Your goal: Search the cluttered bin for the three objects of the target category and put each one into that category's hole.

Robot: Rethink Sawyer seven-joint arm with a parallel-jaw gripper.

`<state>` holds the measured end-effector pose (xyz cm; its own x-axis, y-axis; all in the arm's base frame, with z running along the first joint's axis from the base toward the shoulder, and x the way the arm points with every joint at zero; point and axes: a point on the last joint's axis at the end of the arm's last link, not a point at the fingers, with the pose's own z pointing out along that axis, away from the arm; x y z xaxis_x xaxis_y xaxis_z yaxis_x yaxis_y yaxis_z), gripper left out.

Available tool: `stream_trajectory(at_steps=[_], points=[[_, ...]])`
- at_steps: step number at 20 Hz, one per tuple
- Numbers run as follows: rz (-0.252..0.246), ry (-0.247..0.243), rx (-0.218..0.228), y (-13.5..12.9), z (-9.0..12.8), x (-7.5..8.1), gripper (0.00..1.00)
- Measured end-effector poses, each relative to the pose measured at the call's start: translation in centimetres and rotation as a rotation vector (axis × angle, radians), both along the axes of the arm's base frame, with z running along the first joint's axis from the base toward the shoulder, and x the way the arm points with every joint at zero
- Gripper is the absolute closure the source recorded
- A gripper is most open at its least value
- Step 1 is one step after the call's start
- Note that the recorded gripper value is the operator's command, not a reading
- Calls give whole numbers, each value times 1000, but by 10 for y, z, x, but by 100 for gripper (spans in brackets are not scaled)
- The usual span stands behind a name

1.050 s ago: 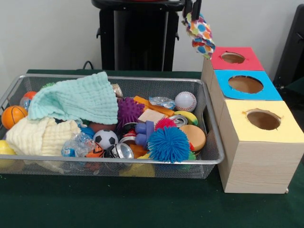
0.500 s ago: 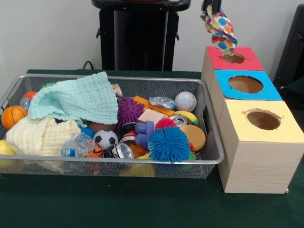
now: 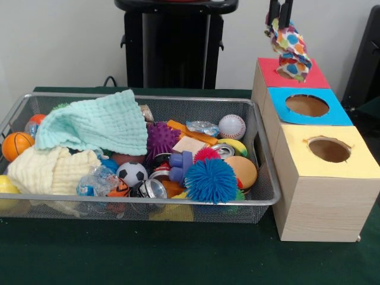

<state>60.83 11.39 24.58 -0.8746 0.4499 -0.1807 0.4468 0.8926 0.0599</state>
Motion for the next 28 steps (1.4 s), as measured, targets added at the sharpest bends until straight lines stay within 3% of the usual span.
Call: stream_trajectory(at_steps=[9,21,28], points=[[-9,25,3,7,-24,13,100],[-13,25,-11,18,-32,22,100],[-10,8,-29,31,-37,38,100]])
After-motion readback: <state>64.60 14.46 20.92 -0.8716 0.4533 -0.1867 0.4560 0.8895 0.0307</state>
